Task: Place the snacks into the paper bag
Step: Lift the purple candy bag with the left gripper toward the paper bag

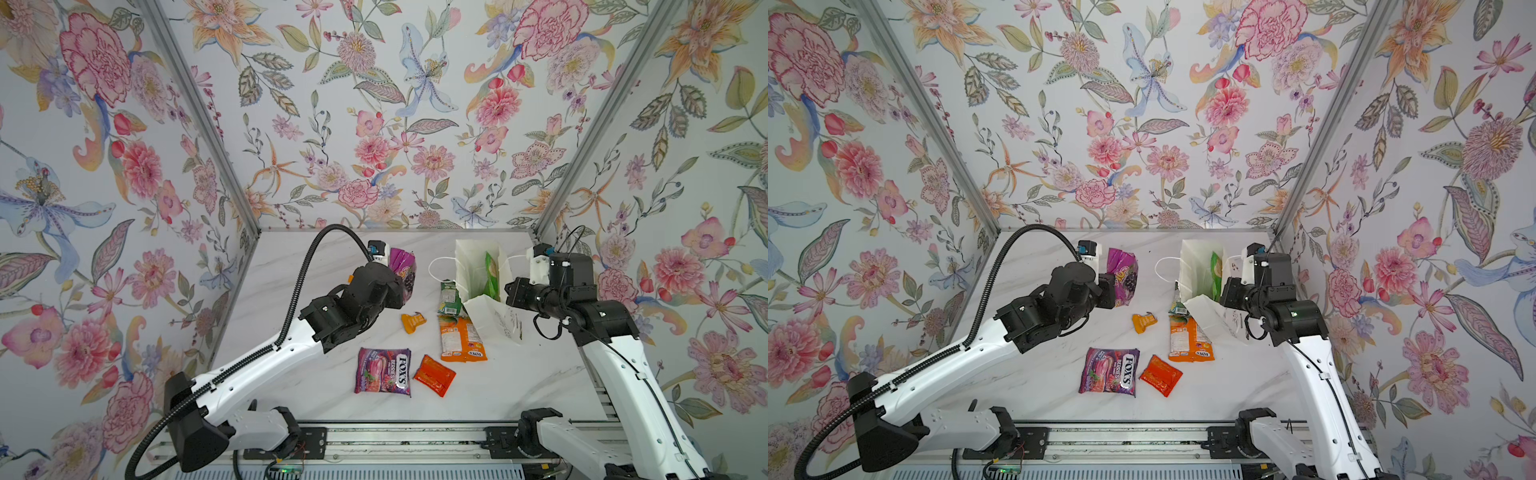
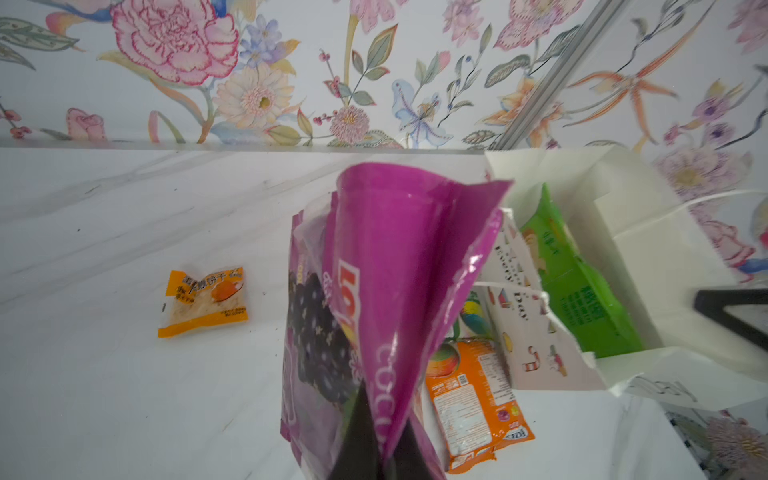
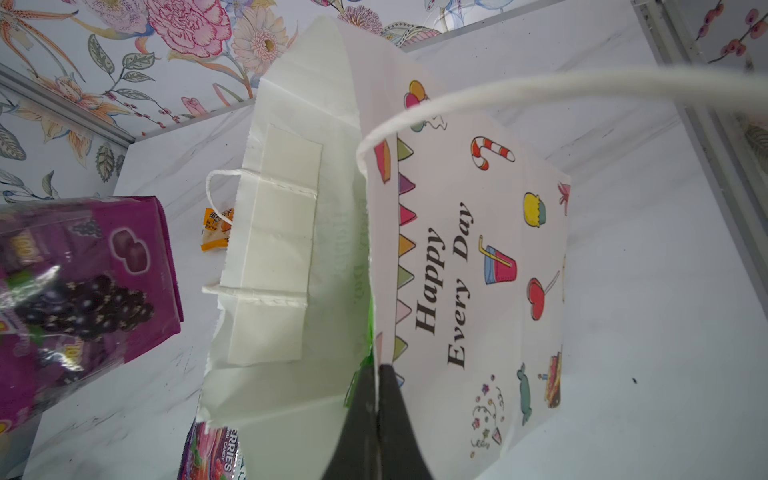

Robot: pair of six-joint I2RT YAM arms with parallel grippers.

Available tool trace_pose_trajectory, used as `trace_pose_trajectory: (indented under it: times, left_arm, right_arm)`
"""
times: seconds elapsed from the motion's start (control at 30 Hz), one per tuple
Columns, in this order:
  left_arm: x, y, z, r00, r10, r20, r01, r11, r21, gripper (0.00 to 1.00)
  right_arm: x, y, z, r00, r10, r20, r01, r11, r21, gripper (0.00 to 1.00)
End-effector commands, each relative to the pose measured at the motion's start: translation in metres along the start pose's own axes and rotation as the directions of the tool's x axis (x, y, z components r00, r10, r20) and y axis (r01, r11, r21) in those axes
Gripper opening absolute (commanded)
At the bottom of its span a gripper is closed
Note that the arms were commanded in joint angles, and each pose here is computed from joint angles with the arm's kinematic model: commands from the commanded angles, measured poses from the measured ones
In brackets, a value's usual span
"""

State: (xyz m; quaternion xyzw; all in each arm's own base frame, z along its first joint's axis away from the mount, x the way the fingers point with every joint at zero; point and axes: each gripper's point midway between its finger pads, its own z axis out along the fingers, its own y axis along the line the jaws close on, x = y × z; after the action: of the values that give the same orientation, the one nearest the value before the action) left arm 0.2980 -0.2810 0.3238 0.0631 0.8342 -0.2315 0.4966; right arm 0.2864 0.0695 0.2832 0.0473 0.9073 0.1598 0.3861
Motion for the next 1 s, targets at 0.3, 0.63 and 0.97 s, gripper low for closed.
trace_pose_trajectory:
  times: [0.3, 0.63, 0.97]
  left_arm:
    - [-0.133, -0.108, -0.054, 0.959, -0.144, 0.245, 0.029, 0.907, 0.42, 0.0]
    - [-0.14, -0.153, -0.038, 0.955, -0.217, 0.201, 0.07, 0.827, 0.558, 0.0]
    - [-0.122, -0.19, -0.01, 0.962, -0.257, 0.097, 0.133, 0.746, 0.652, 0.0]
  right_arm:
    - [-0.006, 0.004, -0.004, 0.999, -0.037, 0.011, 0.037, 0.999, -0.002, 0.0]
    - [-0.008, 0.01, -0.004, 0.999, -0.041, 0.009, 0.041, 0.999, -0.027, 0.0]
    - [-0.012, 0.017, -0.009, 0.998, -0.051, 0.026, 0.052, 0.997, -0.049, 0.0]
